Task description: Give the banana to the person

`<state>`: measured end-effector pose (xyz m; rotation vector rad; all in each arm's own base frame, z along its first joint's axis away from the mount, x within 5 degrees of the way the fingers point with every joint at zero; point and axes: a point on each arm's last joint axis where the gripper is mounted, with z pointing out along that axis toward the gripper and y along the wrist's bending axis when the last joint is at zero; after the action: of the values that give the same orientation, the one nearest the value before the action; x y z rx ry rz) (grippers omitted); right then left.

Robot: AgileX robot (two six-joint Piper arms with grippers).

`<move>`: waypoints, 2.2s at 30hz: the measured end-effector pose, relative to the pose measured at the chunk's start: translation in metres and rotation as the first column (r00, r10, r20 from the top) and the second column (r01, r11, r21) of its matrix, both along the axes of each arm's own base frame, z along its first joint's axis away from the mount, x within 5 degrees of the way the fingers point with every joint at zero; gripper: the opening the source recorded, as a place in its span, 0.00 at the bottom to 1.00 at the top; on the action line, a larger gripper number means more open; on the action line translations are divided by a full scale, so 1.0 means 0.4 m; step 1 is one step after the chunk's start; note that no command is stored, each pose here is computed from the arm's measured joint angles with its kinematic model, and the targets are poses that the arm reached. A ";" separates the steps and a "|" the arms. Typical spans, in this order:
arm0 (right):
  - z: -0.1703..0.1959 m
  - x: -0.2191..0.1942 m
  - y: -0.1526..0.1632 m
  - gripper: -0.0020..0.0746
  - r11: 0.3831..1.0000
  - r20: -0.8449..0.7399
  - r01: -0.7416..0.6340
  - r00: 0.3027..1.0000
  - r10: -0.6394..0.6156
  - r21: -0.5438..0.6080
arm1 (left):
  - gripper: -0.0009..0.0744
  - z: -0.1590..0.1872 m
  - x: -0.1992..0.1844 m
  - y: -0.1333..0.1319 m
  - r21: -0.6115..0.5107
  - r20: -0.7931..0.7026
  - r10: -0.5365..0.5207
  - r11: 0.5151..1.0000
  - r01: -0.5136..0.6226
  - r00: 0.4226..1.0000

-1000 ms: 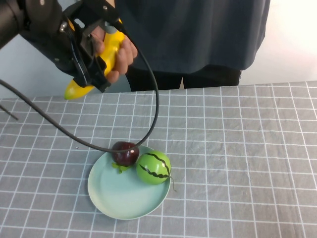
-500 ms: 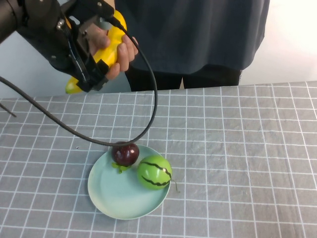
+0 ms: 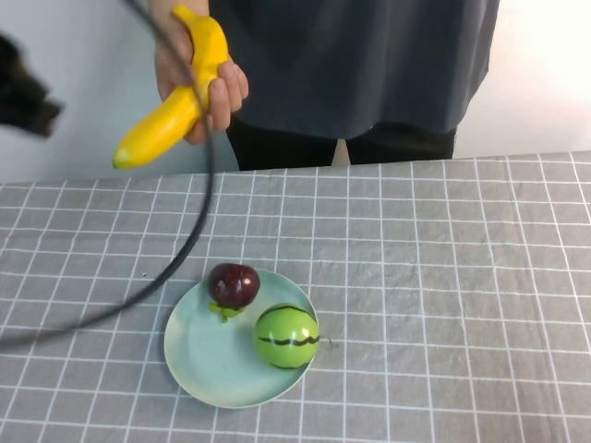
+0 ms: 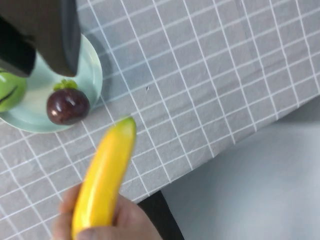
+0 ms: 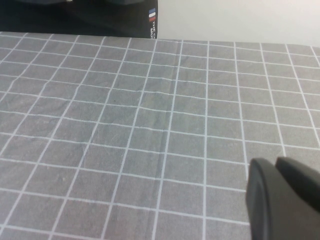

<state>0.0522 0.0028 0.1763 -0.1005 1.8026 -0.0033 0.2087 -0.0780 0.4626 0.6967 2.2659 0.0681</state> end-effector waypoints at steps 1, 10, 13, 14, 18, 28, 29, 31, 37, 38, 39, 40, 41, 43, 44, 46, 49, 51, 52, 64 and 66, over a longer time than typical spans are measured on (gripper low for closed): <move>0.000 0.000 0.000 0.02 1.000 0.000 0.000 1.000 0.000 0.000 | 0.07 0.003 -0.031 0.013 -0.012 0.012 0.006 1.000 -0.006 1.000; 0.000 0.000 0.000 0.02 1.000 0.000 0.000 1.000 0.000 0.000 | 0.01 -0.108 -0.275 0.118 -0.139 0.137 0.060 0.989 -0.041 0.989; 0.000 0.000 0.000 0.02 1.000 0.000 0.000 1.000 0.000 0.000 | 0.01 -0.183 -0.346 0.147 -0.229 0.221 0.094 0.973 -0.042 0.971; 0.000 0.000 0.000 0.02 1.000 0.000 0.000 1.000 0.000 0.000 | 0.01 -0.208 -0.366 0.154 -0.261 0.255 0.104 0.965 -0.036 0.961; 0.000 0.000 0.000 0.02 1.000 0.000 0.000 1.000 0.000 0.000 | 0.01 -0.308 -0.414 0.173 -0.313 0.323 0.118 0.950 -0.012 0.939; 0.000 0.000 0.000 0.02 1.000 0.002 0.000 1.000 0.000 0.000 | 0.01 -0.485 -0.433 0.176 -0.355 0.309 0.129 0.935 -0.012 0.942; 0.000 0.000 0.000 0.02 1.000 0.002 0.000 1.000 0.000 0.000 | 0.01 -0.487 -0.431 0.175 -0.361 0.319 0.130 0.932 -0.007 0.939; 0.000 0.000 0.000 0.02 1.000 0.002 0.000 1.000 0.000 0.000 | 0.01 -0.488 -0.425 0.171 -0.374 0.347 0.130 0.927 0.010 0.929; 0.000 0.000 0.000 0.02 1.000 0.002 0.000 1.000 0.000 0.000 | 0.01 -0.548 -0.390 0.151 -0.393 0.462 0.115 0.916 0.087 0.880; 0.000 0.000 0.000 0.02 1.000 0.002 0.000 1.000 0.000 0.000 | 0.01 -0.561 -0.385 0.147 -0.398 0.480 0.114 0.912 0.100 0.870; 0.000 0.000 0.000 0.02 1.000 0.002 0.000 1.000 0.000 0.000 | 0.01 -0.575 -0.381 0.145 -0.402 0.495 0.118 0.909 0.106 0.861; 0.000 0.000 0.000 0.02 1.000 0.002 0.000 1.000 0.000 0.000 | 0.01 -0.585 -0.378 0.144 -0.410 0.510 0.128 0.905 0.109 0.851; 0.000 0.000 0.000 0.02 1.000 0.002 0.000 1.000 0.000 0.000 | 0.01 -0.598 -0.375 0.144 -0.421 0.519 0.143 0.901 0.106 0.843; 0.000 0.000 0.000 0.02 1.000 0.002 0.000 1.000 0.000 0.000 | 0.01 -0.629 -0.370 0.146 -0.443 0.519 0.183 0.893 0.080 0.835; 0.000 0.000 0.000 0.02 1.000 0.002 0.000 1.000 0.000 0.000 | 0.01 -0.643 -0.367 0.149 -0.457 0.517 0.211 0.887 0.059 0.830; 0.000 0.000 0.000 0.02 1.000 0.002 0.000 1.000 0.000 0.000 | 0.01 -0.665 -0.364 0.155 -0.479 0.509 0.263 0.878 0.016 0.820; 0.000 0.000 0.000 0.02 1.000 0.002 0.000 1.000 0.000 0.000 | 0.01 -0.672 -0.362 0.165 -0.497 0.503 0.327 0.867 -0.042 0.800; 0.000 0.000 0.000 0.02 1.000 0.002 0.000 1.000 0.000 0.000 | 0.01 -0.671 -0.364 0.169 -0.502 0.506 0.348 0.863 -0.059 0.790; 0.000 0.000 0.000 0.02 1.000 0.002 0.000 1.000 0.000 0.000 | 0.01 -0.671 -0.367 0.171 -0.505 0.506 0.354 0.861 -0.062 0.787; 0.000 0.000 0.000 0.02 1.000 0.002 0.000 1.000 0.000 0.000 | 0.01 -0.721 -0.390 0.178 -0.453 0.356 0.354 0.875 -0.171 0.865; 0.000 0.000 0.000 0.02 1.000 0.002 0.000 1.000 0.000 0.000 | 0.01 -0.722 -0.390 0.178 -0.450 0.354 0.353 0.876 -0.173 0.866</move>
<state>0.0522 0.0028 0.1765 -0.1004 1.8007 -0.0033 0.0526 -0.0067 0.1739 0.1164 1.8480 -0.1058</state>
